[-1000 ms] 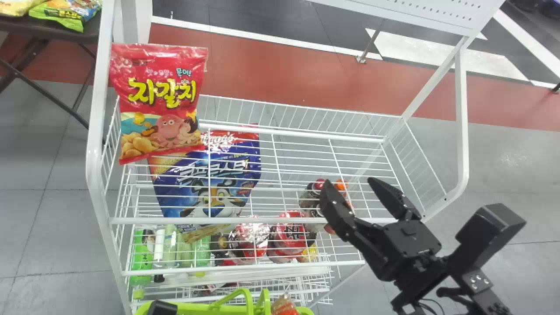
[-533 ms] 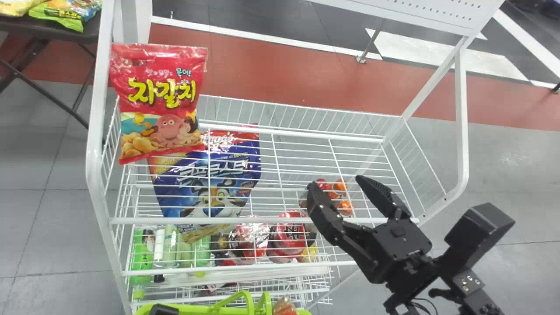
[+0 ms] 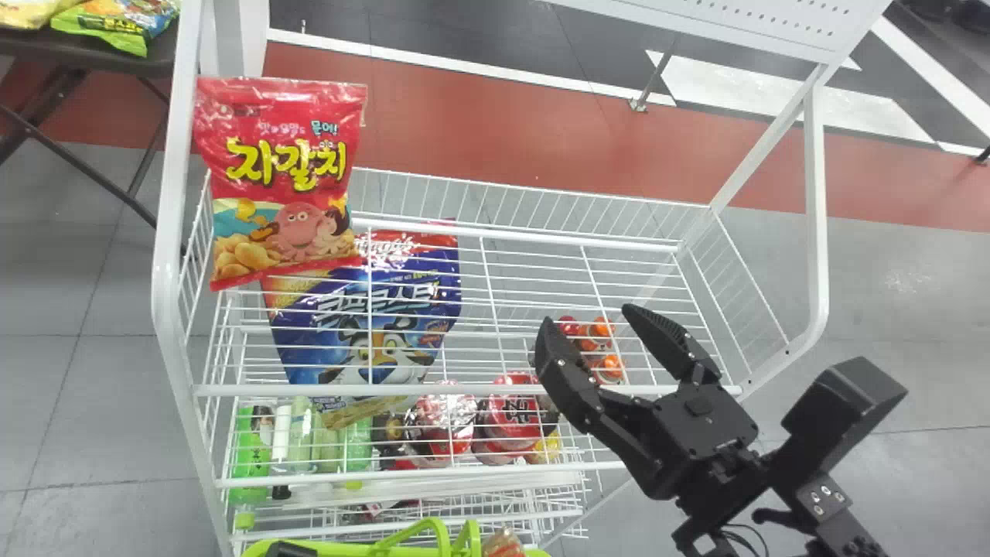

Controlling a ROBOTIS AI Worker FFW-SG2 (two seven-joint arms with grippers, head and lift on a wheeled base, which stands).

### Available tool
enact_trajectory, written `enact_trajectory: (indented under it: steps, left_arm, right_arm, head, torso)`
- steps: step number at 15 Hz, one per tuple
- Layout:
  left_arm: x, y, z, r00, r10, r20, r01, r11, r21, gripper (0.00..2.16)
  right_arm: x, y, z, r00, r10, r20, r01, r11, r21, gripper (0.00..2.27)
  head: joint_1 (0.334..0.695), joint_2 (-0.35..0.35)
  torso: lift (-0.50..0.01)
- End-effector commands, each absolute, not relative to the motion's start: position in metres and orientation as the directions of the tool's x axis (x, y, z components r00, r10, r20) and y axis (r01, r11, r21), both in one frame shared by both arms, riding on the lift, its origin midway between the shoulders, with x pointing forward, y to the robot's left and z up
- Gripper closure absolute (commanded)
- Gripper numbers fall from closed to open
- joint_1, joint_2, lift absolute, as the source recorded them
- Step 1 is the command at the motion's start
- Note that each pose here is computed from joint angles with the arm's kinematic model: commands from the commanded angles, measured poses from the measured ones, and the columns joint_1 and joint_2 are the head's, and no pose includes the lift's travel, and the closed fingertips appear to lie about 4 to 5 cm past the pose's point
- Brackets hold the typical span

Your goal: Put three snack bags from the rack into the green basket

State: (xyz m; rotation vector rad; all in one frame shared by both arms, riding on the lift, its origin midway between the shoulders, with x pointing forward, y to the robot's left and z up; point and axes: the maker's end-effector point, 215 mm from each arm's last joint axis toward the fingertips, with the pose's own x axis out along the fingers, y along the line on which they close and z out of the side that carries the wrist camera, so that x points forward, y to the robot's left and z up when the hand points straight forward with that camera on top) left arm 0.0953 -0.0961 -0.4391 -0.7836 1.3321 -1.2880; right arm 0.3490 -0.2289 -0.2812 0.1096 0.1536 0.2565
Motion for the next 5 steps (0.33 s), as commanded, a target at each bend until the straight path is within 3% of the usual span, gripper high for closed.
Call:
enact_trajectory:
  steps: [1,5]
  left_arm:
    - [0.0956,-0.0966,-0.4387,-0.209,-0.947,-0.244,0.211,0.2,-0.957,1.54]
    - [0.0944,-0.0963,-0.4389,-0.209,-0.947,-0.246,0.21,0.202,-0.957,1.54]
  right_arm:
    - [0.3495,-0.228,-0.279,0.956,0.264,-0.13,-0.248,0.961,0.125,0.08]
    - [0.3512,-0.2252,-0.2773,0.954,0.273,-0.125,-0.258,0.958,0.124,0.08]
  head:
    - [0.695,-0.35]
    - [0.695,-0.35]
  torso:
    - [0.0]
    - [0.0]
